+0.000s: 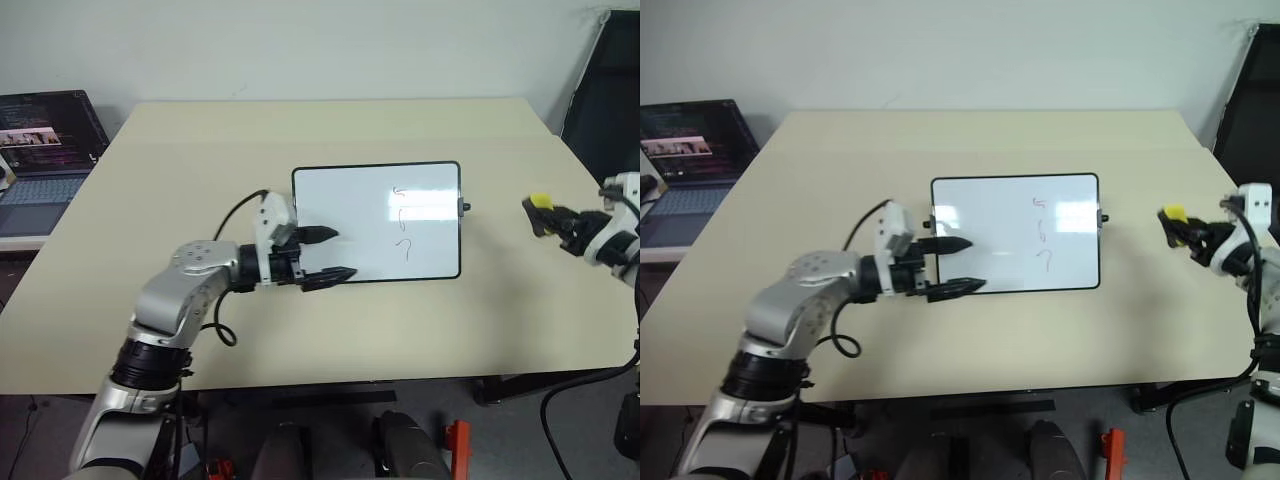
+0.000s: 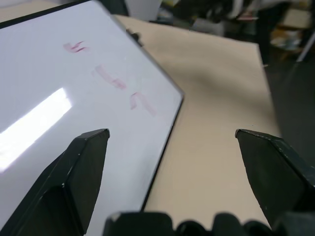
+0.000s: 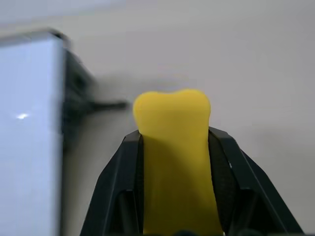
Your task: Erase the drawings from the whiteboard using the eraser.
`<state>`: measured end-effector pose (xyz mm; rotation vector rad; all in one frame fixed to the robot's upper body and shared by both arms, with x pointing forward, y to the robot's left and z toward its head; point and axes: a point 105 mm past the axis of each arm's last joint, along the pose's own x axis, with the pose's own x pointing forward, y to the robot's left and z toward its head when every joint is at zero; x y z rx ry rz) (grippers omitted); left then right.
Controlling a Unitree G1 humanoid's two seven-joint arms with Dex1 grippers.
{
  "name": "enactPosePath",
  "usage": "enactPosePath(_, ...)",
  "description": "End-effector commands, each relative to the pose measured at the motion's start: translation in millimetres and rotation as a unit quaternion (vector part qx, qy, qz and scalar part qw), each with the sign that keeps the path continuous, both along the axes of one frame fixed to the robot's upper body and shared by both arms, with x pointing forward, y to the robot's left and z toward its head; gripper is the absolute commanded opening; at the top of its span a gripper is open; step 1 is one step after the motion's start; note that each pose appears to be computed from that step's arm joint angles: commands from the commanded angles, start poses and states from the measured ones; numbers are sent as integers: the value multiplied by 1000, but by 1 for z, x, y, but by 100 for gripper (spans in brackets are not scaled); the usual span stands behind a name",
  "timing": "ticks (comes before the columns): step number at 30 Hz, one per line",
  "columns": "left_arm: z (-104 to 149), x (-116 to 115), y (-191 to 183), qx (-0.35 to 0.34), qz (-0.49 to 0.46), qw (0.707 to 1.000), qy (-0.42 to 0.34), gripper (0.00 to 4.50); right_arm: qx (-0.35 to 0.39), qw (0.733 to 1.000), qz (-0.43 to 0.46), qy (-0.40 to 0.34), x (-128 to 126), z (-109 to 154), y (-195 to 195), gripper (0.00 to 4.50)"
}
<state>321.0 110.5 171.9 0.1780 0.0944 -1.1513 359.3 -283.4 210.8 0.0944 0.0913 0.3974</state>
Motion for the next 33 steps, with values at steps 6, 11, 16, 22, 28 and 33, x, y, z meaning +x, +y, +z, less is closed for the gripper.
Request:
enactPosePath(6, 29, 12, 48, 8, 75, 995, -71, 450, -128, 973, 146, -124, -1, 46, 121, 140)
enactPosePath(11, 30, 10, 42, 4, 71, 995, -76, 450, -230, 943, 146, -191, 20, 52, 163, 140)
enactPosePath(16, 33, 6, 38, -3, 69, 994, -83, 450, -274, 923, 154, -220, 31, 49, 180, 140)
enactPosePath(22, 42, 0, 42, -7, 69, 993, -94, 450, -296, 916, 150, -226, 43, 47, 173, 140)
enactPosePath(28, 48, -6, 45, -11, 60, 994, -91, 450, -331, 906, 166, -207, 55, 26, 162, 140)
enactPosePath(33, 48, -5, 44, -9, 60, 994, -90, 450, -380, 889, 185, -176, 66, -5, 154, 140)
